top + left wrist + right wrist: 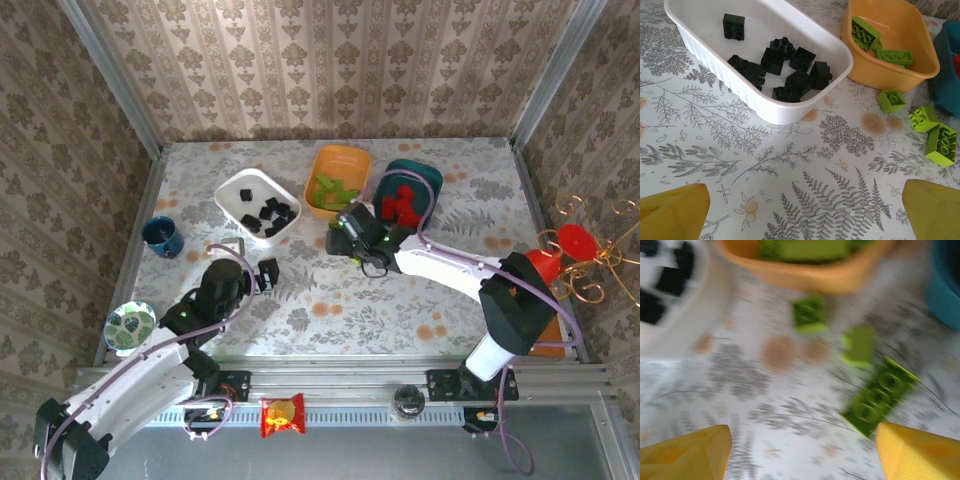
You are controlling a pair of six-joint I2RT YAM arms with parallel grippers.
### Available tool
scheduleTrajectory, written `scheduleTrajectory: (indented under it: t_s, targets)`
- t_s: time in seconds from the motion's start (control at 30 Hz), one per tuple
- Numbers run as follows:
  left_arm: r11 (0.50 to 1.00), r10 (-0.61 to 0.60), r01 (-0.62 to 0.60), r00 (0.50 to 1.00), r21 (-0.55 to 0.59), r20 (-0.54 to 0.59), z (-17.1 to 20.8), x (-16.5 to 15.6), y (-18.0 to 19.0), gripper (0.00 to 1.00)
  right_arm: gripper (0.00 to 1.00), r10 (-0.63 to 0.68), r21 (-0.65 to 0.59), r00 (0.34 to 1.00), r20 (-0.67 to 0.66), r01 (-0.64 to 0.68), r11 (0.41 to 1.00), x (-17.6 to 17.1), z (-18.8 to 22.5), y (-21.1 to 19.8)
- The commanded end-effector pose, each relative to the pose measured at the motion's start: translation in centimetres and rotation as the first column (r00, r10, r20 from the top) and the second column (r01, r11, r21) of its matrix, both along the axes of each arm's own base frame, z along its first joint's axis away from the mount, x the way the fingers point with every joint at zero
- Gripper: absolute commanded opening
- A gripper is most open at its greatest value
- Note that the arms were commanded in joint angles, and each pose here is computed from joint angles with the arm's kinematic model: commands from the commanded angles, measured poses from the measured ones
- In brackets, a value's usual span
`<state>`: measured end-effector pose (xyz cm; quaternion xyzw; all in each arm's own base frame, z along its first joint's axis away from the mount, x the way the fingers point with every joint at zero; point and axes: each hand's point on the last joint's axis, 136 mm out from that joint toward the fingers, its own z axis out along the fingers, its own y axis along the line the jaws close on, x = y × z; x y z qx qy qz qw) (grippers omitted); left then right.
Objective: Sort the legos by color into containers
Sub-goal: Pick up the lego from the center of the table.
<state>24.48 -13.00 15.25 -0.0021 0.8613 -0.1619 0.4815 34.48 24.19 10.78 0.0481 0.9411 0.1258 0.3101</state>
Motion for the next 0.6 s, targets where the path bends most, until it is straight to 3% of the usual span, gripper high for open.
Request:
scheduleTrajectory:
  t_s: [0.0, 0.33, 0.57]
  targets:
    - [0.999, -0.007, 0.009, 0.999, -0.052, 0.033, 1.7, 0.6, -0.7, 1.0, 0.78, -0.19, -0.019, 0.981, -0.027, 0.19, 0.982, 0.5, -1.5, -3.4]
    - [0.998, -0.014, 0.015, 1.0, -0.059, 0.025, 1.2, 0.3, -0.6, 1.0, 0.74, -0.164, -0.012, 0.98, -0.116, 0.163, 0.986, 3.0, -6.0, -1.8]
    - [0.998, -0.011, 0.012, 1.0, -0.064, 0.027, 1.2, 0.3, -0.4, 1.0, 0.69, -0.233, -0.128, 0.957, -0.173, 0.212, 0.969, 1.4, -8.2, -4.2]
